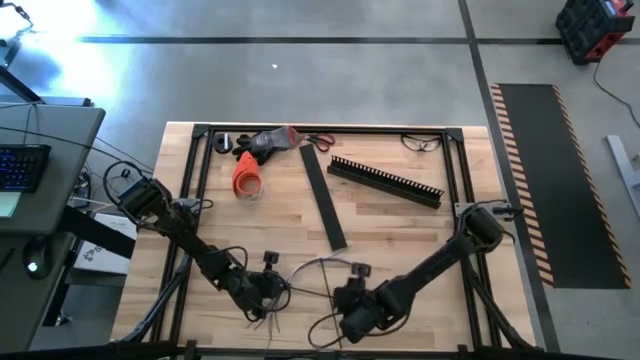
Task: Ziptie cables
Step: Wrap the black zip tie on the cable
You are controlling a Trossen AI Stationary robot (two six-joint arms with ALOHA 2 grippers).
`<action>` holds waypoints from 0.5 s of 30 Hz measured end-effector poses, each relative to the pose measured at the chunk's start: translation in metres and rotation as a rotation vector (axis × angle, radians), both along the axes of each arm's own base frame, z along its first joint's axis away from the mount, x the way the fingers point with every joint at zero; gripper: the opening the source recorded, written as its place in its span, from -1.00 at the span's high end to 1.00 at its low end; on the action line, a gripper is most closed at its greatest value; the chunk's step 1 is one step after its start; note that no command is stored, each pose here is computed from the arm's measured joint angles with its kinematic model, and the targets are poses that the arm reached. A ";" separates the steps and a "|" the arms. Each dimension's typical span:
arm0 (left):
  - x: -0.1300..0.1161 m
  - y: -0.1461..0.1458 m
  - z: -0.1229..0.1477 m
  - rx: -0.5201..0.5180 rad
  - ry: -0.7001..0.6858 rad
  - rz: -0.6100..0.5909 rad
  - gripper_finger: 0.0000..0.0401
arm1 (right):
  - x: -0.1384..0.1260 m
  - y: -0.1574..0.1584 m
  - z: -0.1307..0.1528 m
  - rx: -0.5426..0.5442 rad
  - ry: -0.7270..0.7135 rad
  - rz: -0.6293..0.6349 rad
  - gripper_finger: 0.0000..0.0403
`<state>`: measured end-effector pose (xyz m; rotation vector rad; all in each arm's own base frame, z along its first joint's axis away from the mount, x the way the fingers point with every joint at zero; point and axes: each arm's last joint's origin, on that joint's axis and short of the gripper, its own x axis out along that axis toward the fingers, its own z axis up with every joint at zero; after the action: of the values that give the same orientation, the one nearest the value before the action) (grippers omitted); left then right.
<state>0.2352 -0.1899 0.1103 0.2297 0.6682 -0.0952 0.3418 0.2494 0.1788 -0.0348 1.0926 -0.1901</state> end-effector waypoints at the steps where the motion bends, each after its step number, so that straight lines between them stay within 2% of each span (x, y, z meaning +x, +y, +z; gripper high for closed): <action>1: 0.000 0.000 0.000 0.000 0.000 0.000 0.97 | 0.004 0.001 0.003 -0.004 -0.016 0.047 0.24; 4: 0.000 0.000 0.000 -0.004 0.002 -0.002 0.97 | 0.019 0.008 0.007 -0.017 -0.166 0.201 -0.02; 7: 0.000 -0.001 0.000 -0.005 -0.001 -0.002 0.97 | 0.038 0.006 -0.011 -0.036 -0.336 0.260 -0.14; 10: 0.000 -0.001 0.000 -0.005 -0.001 -0.002 0.97 | 0.057 -0.004 -0.037 -0.073 -0.427 0.274 -0.12; 15: 0.000 -0.001 0.000 -0.006 0.002 -0.006 0.97 | 0.079 -0.013 -0.066 -0.104 -0.483 0.235 0.09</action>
<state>0.2350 -0.1905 0.1103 0.2254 0.6688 -0.1032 0.4213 0.2359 0.1129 -0.1998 0.5895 -0.0386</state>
